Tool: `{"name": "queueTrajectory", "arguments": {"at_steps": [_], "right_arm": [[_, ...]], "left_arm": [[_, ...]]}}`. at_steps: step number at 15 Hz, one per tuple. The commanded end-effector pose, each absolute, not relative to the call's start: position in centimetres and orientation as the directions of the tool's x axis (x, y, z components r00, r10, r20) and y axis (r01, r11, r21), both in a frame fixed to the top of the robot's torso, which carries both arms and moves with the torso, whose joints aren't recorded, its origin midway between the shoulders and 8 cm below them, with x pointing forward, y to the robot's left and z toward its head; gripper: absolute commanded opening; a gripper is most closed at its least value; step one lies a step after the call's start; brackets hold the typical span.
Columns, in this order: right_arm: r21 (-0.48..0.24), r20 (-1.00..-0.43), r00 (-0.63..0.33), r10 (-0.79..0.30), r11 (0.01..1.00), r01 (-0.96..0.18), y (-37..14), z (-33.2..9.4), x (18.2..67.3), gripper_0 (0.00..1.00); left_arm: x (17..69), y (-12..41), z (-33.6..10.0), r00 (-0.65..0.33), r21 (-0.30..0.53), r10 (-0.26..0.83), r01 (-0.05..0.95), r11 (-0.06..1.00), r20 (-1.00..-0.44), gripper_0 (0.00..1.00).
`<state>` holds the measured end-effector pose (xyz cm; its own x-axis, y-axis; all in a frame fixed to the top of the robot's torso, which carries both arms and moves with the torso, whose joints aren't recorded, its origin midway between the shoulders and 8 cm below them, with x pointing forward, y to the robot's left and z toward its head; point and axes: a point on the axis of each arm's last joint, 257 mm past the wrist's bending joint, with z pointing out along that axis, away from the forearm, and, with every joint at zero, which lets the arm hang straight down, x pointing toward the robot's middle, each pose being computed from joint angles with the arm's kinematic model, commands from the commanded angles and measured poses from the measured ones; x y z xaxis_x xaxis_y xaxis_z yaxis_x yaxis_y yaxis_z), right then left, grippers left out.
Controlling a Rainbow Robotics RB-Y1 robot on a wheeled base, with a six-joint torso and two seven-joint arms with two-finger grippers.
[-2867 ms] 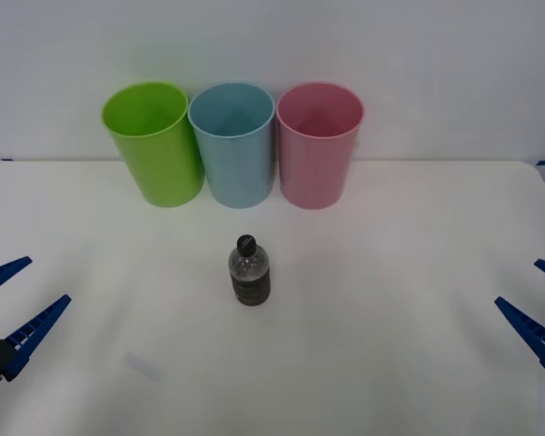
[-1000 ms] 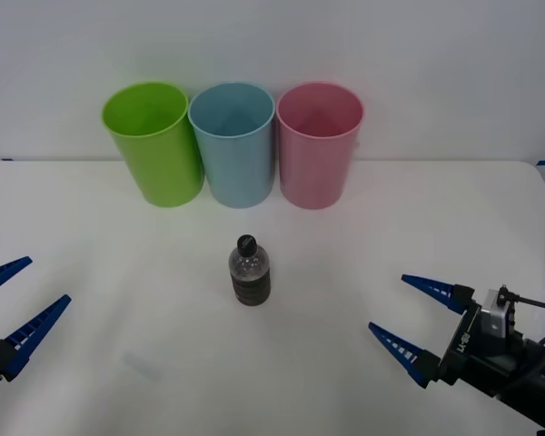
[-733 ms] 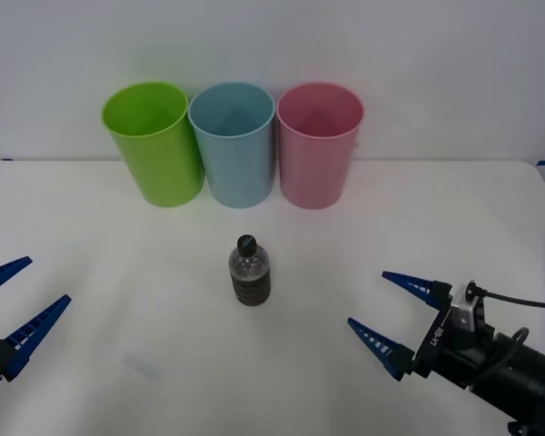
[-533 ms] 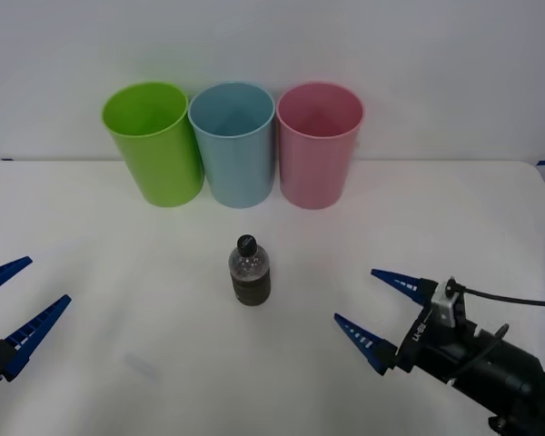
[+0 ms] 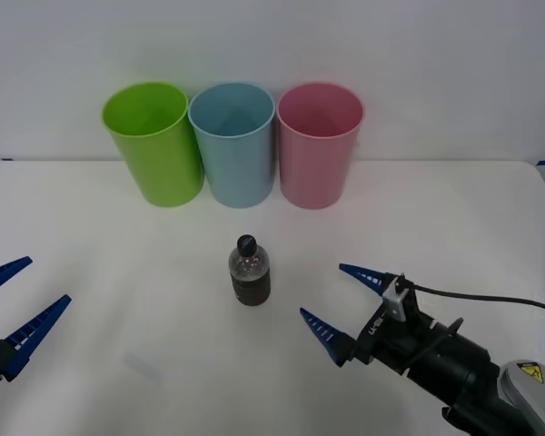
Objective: Grasp the object on the table and drop it into the matching bin: aluminum can to the light blue bin, PET bottle to the pink bin.
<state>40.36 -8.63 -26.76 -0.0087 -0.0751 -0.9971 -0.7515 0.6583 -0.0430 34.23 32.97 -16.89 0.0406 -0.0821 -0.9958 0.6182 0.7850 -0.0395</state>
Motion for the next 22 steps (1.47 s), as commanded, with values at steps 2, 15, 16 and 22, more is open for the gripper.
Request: {"name": "queueTrajectory", "arguments": {"at_steps": [2,15,16,22], "right_arm": [[-0.045,-0.996,-0.014,-0.084,0.663,-0.747,-6.4,-27.3,40.5,1.0],[-0.073,-0.994,-0.006,-0.111,0.694,-0.716,-0.9,-27.1,42.2,1.0],[-0.077,-0.994,-0.004,-0.113,0.698,-0.712,-0.5,-26.9,42.4,1.0],[-0.068,-0.993,-0.023,-0.118,0.706,-0.705,1.5,-27.9,43.9,1.0]], "left_arm": [[34.2,33.0,-16.9,0.041,-0.039,-0.082,0.618,0.785,-0.996,1.0],[34.2,33.0,-16.9,0.041,-0.039,-0.082,0.618,0.785,-0.996,1.0],[34.2,33.0,-16.9,0.041,-0.039,-0.082,0.618,0.785,-0.996,1.0],[34.2,33.0,-16.9,0.041,-0.039,-0.082,0.618,0.785,-0.996,1.0]]}}
